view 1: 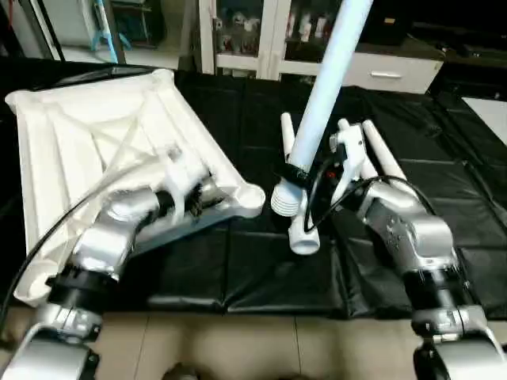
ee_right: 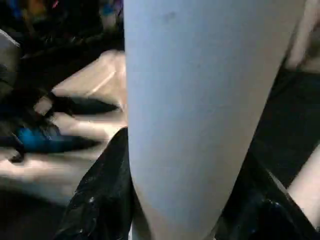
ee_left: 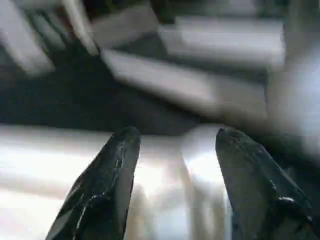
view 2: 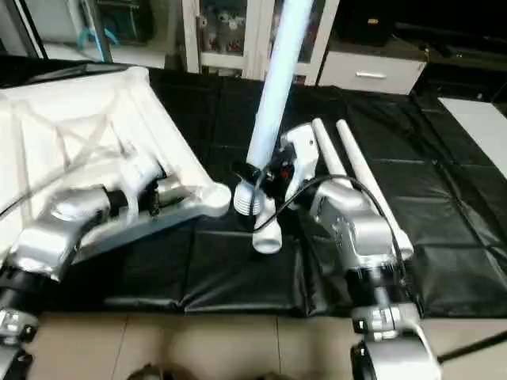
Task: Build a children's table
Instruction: Insert table leg to table base
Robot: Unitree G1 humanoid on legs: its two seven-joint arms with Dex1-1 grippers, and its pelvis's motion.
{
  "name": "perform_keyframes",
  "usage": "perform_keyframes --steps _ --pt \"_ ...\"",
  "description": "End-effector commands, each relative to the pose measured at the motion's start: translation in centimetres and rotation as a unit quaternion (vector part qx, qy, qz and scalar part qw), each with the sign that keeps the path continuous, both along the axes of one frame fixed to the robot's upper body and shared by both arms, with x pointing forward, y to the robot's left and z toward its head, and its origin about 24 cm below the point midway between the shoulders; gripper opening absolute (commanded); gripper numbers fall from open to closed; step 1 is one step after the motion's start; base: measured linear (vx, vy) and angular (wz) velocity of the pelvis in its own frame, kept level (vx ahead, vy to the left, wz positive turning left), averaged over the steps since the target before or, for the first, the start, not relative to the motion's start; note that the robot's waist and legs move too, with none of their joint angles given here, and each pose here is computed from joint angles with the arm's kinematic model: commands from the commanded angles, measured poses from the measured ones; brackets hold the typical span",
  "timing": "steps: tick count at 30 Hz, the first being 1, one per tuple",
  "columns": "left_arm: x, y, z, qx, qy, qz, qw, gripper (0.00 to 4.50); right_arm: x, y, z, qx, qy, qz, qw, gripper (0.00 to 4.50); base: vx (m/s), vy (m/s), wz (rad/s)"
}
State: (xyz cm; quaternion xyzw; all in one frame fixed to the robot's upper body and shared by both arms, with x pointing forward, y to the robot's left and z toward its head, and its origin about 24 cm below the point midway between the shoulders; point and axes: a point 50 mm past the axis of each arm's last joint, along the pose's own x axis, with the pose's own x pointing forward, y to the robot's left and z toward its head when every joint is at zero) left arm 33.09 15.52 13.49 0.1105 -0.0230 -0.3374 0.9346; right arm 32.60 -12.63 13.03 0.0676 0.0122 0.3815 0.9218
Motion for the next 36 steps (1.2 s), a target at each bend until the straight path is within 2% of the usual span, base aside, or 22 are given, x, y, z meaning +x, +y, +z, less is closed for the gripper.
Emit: perform_keyframes --steps 1,2,3,4,5,7,11,13,15,16,18,20,24,30,36 --pt "-1.1 0.9 1.9 -0.053 -0.046 0.073 0.995 2.78 -0.7 -2.0 2.5 0.001 -0.084 -0.1 0.991 1.82 0.0 0.0 0.0" --pt "-1.6 0.9 2.0 -0.062 -0.046 0.087 0.993 2.78 -1.1 -2.5 2.4 -0.001 -0.082 -0.124 0.989 1.82 0.0 0.0 0.0" --pt "-3.1 1.0 1.7 -0.051 -0.066 0.137 0.987 2.78 -2.4 -3.5 2.0 -0.008 -0.072 -0.168 0.983 1.82 0.0 0.0 0.0" --pt "-3.2 1.0 1.7 -0.05 -0.067 0.14 0.987 2.78 -2.5 -3.5 2.0 -0.008 -0.071 -0.17 0.983 1.82 0.0 0.0 0.0" --pt "-4.4 1.2 0.6 -0.045 -0.061 0.184 0.98 2.78 -4.0 -4.1 1.1 -0.014 -0.061 -0.199 0.978 1.82 0.0 0.0 0.0" --pt "-5.5 1.3 -0.6 -0.056 -0.042 0.218 0.974 2.78 -5.5 -4.6 0.1 -0.017 -0.047 -0.232 0.971 1.82 0.0 0.0 0.0" --pt "-6.5 0.4 -2.7 -0.099 -0.012 0.24 0.966 2.78 -7.7 -5.8 -2.2 -0.015 -0.008 -0.287 0.958 1.82 0.0 0.0 0.0" --pt "-6.7 -0.3 -3.0 -0.103 -0.004 0.244 0.964 2.78 -8.4 -6.1 -2.5 -0.014 -0.001 -0.304 0.953 1.82 -0.013 0.001 -0.29" --pt "-6.4 -1.2 -2.9 -0.106 0.001 0.241 0.965 2.78 -8.6 -6.1 -2.3 -0.019 -0.001 -0.298 0.954 1.82 -0.014 0.003 -0.34" --pt "-6.2 -1.7 -2.4 -0.104 -0.011 0.236 0.966 2.78 -8.5 -6.2 -2.2 -0.034 -0.004 -0.29 0.956 1.82 0.09 -0.07 -0.14" --pt "-6.0 -1.9 -2.1 -0.115 -0.005 0.235 0.965 2.78 -8.2 -6.3 -2.2 -0.051 -0.001 -0.289 0.956 1.82 0.133 -0.064 -0.19" --pt "-6.0 -1.7 -2.2 -0.101 -0.008 0.24 0.966 2.78 -7.9 -6.1 -1.9 -0.051 -0.007 -0.287 0.957 1.82 0.144 -0.003 0.03" --pt "-6.8 -1.2 -2.5 -0.088 -0.001 0.261 0.961 2.78 -7.2 -5.6 -1.2 -0.044 -0.017 -0.269 0.962 1.82 0.138 0.011 0.44" --pt "-8.1 0.1 -3.1 -0.081 0.012 0.31 0.947 2.78 -6.2 -4.0 -1.5 -0.043 -0.012 -0.221 0.974 1.82 0.273 0.058 0.45" --pt "-9.0 0.1 -3.2 -0.043 0.016 0.297 0.954 2.78 -6.2 -3.3 -2.0 -0.018 0.012 -0.189 0.982 1.82 0.22 -0.012 0.35"
